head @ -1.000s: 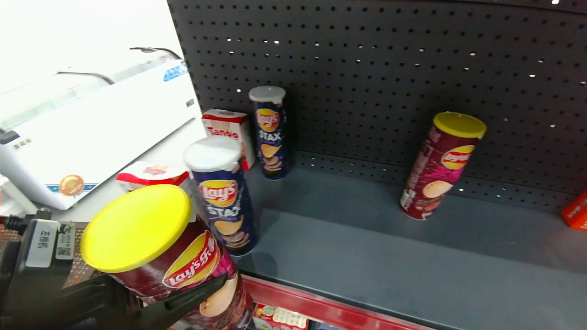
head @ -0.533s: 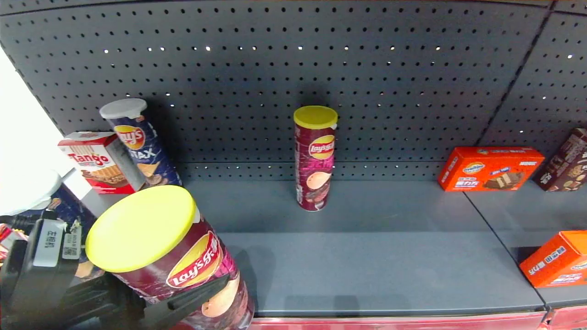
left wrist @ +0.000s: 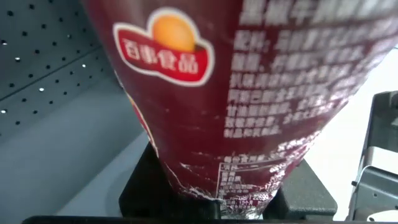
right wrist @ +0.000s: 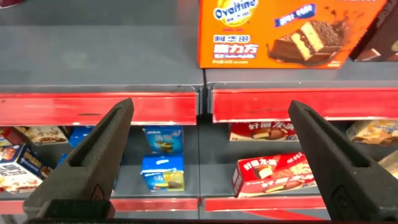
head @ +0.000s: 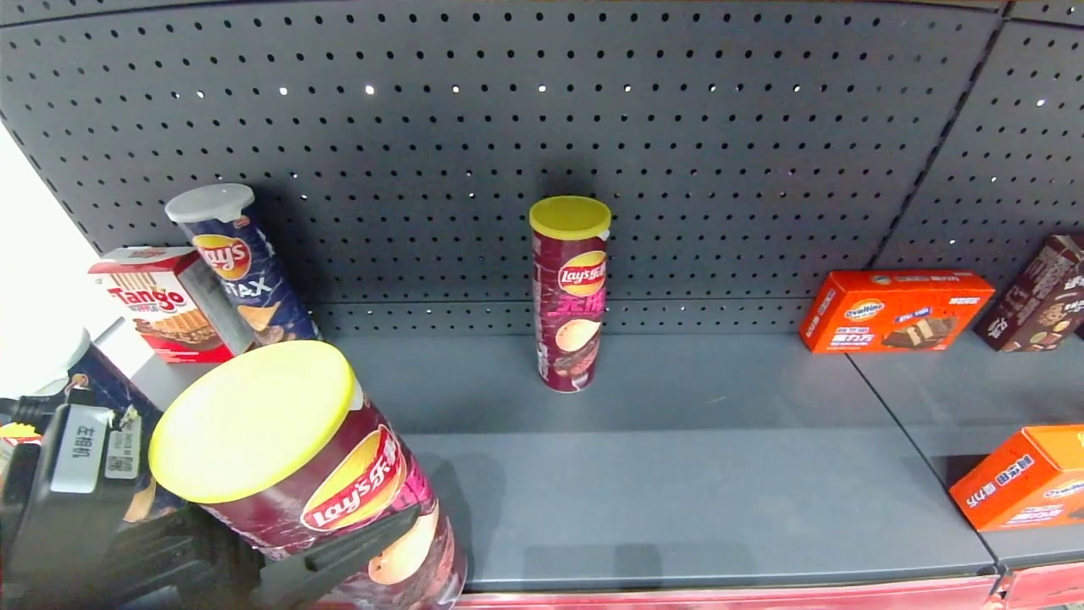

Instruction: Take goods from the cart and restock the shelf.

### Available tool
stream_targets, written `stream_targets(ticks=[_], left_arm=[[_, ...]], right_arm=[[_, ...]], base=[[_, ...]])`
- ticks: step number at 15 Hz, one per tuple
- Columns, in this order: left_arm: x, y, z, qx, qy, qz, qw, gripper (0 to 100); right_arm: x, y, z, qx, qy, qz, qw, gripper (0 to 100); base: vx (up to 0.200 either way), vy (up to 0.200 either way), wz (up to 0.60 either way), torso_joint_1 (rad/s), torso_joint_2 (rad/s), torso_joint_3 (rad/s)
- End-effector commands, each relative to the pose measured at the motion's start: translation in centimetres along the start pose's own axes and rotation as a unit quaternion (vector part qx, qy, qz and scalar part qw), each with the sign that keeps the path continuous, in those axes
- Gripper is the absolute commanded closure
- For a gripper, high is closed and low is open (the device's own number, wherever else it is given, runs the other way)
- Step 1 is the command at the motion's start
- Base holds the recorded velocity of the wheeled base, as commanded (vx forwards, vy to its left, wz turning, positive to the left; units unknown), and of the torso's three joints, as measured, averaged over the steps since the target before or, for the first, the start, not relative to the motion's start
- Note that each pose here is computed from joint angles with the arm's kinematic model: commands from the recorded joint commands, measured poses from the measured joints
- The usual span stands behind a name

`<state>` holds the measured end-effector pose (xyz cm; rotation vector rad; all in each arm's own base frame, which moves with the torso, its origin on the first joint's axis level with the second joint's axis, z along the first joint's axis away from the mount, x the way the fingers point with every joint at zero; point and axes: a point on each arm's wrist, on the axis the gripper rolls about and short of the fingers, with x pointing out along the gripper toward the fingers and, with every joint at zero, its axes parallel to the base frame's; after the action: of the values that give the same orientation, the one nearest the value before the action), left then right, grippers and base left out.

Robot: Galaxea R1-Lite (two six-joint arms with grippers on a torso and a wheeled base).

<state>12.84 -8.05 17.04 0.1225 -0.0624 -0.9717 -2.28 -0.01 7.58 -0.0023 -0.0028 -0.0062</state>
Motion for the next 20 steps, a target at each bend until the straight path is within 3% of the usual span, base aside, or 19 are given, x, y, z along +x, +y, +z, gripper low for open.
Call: stream_targets(ticks=[1, 6, 7, 8, 9, 11, 18, 20], left_arm=[[0.0, 0.0, 0.0, 0.001, -0.001, 0.0, 1.0, 100], [-0.4, 0.0, 0.3, 0.023, -0.007, 0.012, 0.9996, 100], [-0.5, 0.2, 0.9, 0.03, -0.019, 0.024, 0.9991, 100], [-0.5, 0.2, 1.0, 0.031, -0.02, 0.027, 0.9989, 100], [-0.6, 0.1, 0.8, 0.029, -0.016, 0.036, 0.9988, 100], [-0.5, 0.1, 0.8, 0.028, -0.015, 0.038, 0.9988, 100], [-0.5, 0.2, 0.7, 0.025, -0.012, 0.04, 0.9988, 100], [-0.2, 0.4, 0.7, 0.021, -0.011, 0.039, 0.999, 100]], right_arm=[[0.0, 0.0, 0.0, 0.0, 0.0, 0.0, 1.0, 0], [0.0, 0.0, 0.1, 0.013, -0.003, 0.003, 1.0, 0], [-0.9, 0.1, 5.2, 0.007, -0.057, 0.014, 0.998, 0], [0.2, 0.1, 7.6, 0.027, -0.015, 0.026, 0.999, 0], [0.5, 0.1, 9.8, 0.039, -0.028, 0.039, 0.998, 0], [1.2, 0.2, 10.3, -0.004, -0.009, 0.061, 0.998, 0], [5.2, 0.7, 12.4, -0.036, 0.021, 0.134, 0.99, 0], [7.8, 1.8, 14.1, -0.037, 0.012, 0.203, 0.978, 0]], base=[[0.0, 0.0, 0.0, 0.0, 0.0, 0.0], [0.0, 0.0, 0.0, 0.0, 0.0, 0.0], [0.0, 0.0, 0.0, 0.0, 0.0, 0.0], [0.0, 0.0, 0.0, 0.0, 0.0, 0.0], [0.0, 0.0, 0.0, 0.0, 0.0, 0.0], [0.0, 0.0, 0.0, 0.0, 0.0, 0.0], [0.0, 0.0, 0.0, 0.0, 0.0, 0.0], [0.0, 0.0, 0.0, 0.0, 0.0, 0.0]])
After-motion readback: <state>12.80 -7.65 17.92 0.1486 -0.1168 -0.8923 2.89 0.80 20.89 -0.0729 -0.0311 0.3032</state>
